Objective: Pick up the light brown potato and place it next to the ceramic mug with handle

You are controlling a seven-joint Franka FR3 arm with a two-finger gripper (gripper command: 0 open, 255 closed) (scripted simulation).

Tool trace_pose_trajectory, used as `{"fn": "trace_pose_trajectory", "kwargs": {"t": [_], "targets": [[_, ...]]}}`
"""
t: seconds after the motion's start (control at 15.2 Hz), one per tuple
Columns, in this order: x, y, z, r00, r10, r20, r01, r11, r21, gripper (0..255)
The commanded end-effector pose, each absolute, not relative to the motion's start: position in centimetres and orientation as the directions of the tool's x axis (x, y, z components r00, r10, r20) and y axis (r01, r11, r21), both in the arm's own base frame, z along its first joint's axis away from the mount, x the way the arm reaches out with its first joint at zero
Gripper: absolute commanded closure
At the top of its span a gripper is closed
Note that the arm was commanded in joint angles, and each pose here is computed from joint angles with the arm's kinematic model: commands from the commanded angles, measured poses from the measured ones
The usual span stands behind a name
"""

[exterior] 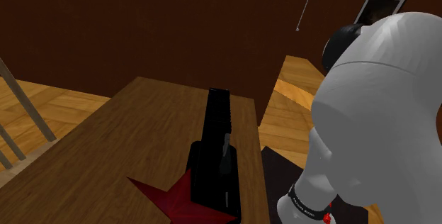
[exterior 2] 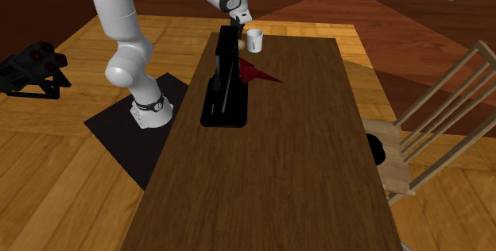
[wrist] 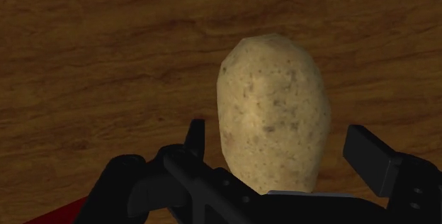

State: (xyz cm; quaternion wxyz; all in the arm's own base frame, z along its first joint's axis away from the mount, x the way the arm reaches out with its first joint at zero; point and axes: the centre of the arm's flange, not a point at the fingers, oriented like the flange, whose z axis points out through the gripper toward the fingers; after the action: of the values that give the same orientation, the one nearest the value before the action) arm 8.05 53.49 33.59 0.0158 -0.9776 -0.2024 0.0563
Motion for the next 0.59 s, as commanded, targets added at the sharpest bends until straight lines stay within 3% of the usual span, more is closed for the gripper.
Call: {"fn": "trace_pose_trajectory", "kwargs": {"t": [0.0, 0.33, 0.53], "targets": [[8.1, 53.5, 33.6, 0.912, 0.397, -0.104, 0.394, -0.918, -0.054, 0], [8.6, 53.5, 38.6, 0.912, 0.397, -0.104, 0.394, -0.918, -0.054, 0], [8.6, 53.5, 38.6, 0.912, 0.397, -0.104, 0.394, -0.918, -0.054, 0]]}}
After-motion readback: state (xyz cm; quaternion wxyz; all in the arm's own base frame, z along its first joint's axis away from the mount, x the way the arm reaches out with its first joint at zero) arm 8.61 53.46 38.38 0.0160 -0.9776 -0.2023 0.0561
